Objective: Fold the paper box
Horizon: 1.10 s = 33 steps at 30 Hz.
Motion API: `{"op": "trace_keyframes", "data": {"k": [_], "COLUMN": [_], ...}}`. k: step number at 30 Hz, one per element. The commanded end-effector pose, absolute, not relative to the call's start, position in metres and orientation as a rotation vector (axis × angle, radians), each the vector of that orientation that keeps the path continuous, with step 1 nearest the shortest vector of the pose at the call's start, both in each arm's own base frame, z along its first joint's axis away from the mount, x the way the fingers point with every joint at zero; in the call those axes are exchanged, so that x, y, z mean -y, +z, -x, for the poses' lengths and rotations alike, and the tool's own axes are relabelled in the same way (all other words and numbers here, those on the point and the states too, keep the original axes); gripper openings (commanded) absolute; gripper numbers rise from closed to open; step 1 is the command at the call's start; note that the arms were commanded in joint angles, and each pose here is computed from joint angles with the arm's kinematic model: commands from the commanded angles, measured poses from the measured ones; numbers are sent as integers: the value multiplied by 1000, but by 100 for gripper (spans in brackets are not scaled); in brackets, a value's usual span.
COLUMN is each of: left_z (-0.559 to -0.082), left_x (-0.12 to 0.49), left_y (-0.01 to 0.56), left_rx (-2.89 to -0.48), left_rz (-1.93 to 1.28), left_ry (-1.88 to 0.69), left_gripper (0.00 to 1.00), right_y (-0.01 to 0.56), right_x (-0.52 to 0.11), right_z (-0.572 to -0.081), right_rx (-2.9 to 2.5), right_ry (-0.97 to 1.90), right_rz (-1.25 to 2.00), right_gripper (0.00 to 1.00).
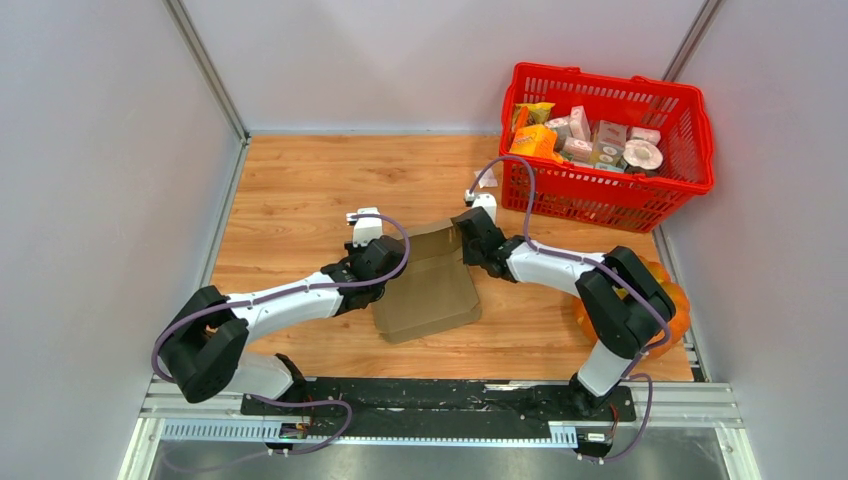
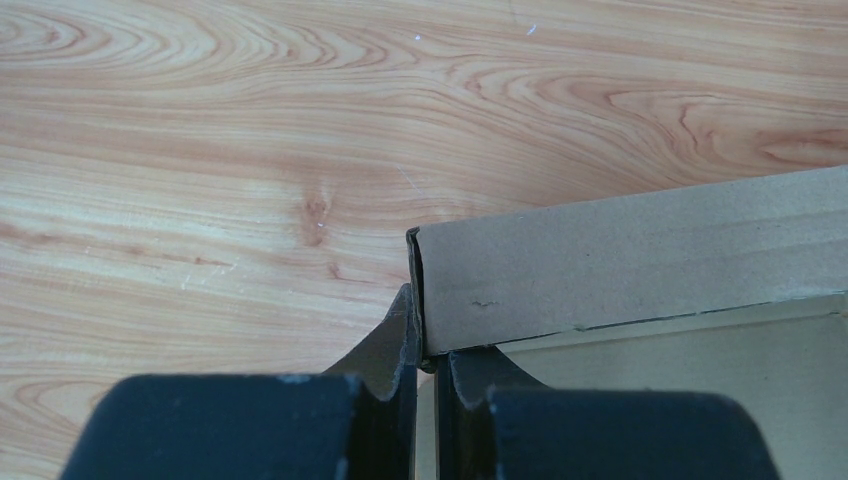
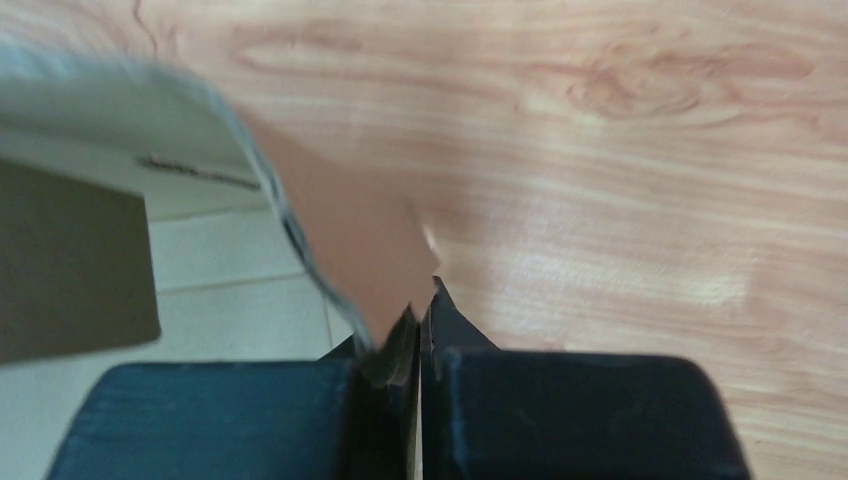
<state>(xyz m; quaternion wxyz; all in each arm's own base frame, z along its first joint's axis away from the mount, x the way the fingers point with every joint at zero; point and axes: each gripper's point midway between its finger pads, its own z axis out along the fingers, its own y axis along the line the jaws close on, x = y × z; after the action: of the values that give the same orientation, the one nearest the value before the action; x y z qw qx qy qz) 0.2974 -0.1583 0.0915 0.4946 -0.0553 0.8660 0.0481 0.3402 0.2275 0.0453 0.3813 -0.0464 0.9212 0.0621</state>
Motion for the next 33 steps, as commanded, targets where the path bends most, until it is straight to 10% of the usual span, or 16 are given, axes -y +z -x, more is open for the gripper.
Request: {"op": "trace_keyframes", "data": {"k": [1,33], "left_z": [-287,-286], "left_x": [157,159], "left_y": [83,82], "left_rx": [-2148,-2155], "left_rz": [85,82], "left_ry": [127,101], "left_gripper": [0,0], "right_y": [71,65], "right_x": [-234,-281], "right_z": [-371,-342], "right_rx": [-2207,-2226], "right_ry": [141,600], "right_rz": [81,71], "right_gripper": [0,0]}}
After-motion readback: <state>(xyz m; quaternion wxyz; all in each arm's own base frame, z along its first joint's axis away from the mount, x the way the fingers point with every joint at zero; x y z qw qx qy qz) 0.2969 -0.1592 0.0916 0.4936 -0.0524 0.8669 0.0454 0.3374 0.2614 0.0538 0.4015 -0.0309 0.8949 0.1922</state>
